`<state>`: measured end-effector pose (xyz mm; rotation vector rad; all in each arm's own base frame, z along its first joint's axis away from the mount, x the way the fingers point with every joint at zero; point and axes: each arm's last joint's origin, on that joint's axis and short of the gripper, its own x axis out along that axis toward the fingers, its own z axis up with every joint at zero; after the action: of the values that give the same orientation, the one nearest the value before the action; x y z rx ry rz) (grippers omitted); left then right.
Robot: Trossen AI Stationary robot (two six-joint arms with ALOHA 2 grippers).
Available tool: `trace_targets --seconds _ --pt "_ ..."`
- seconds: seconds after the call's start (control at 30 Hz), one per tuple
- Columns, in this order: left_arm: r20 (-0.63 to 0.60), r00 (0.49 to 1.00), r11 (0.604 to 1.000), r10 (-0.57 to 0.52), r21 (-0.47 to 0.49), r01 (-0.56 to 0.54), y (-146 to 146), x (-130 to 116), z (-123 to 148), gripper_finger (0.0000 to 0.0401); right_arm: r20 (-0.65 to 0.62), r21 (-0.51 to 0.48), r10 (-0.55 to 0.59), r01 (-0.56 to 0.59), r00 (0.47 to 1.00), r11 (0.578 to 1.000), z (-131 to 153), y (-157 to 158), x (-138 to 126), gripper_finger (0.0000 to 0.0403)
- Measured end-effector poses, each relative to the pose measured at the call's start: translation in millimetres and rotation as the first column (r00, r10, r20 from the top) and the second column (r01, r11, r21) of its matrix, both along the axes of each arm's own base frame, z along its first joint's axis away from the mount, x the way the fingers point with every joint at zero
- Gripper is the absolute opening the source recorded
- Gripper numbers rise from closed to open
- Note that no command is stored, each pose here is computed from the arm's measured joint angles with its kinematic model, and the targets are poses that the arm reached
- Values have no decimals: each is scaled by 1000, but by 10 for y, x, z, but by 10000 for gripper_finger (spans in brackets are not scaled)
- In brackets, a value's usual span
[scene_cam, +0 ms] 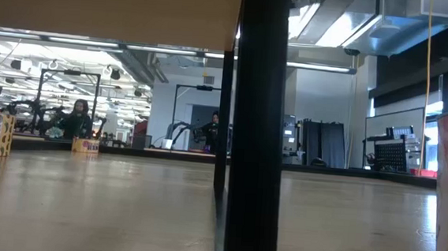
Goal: Pick and place cans onto a shelf
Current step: Put the canned tomato on the shelf
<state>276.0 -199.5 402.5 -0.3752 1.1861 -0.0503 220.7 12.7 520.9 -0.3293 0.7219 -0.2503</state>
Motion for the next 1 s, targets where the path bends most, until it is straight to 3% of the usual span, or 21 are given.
trace_targets --seconds 0.3,0.67,1.0 --pt "-31 993 992 -116 50 117 -107 129 -183 0 -8 -16 14 -14 1000 1000 0 0 0 14" --pt "-102 991 997 -83 -14 82 -150 78 -199 0 -8 -16 14 -14 1000 1000 0 0 0 14" --pt "-173 983 998 -64 -9 63 -199 -27 -219 0 -7 -16 14 -14 1000 1000 0 0 0 14"
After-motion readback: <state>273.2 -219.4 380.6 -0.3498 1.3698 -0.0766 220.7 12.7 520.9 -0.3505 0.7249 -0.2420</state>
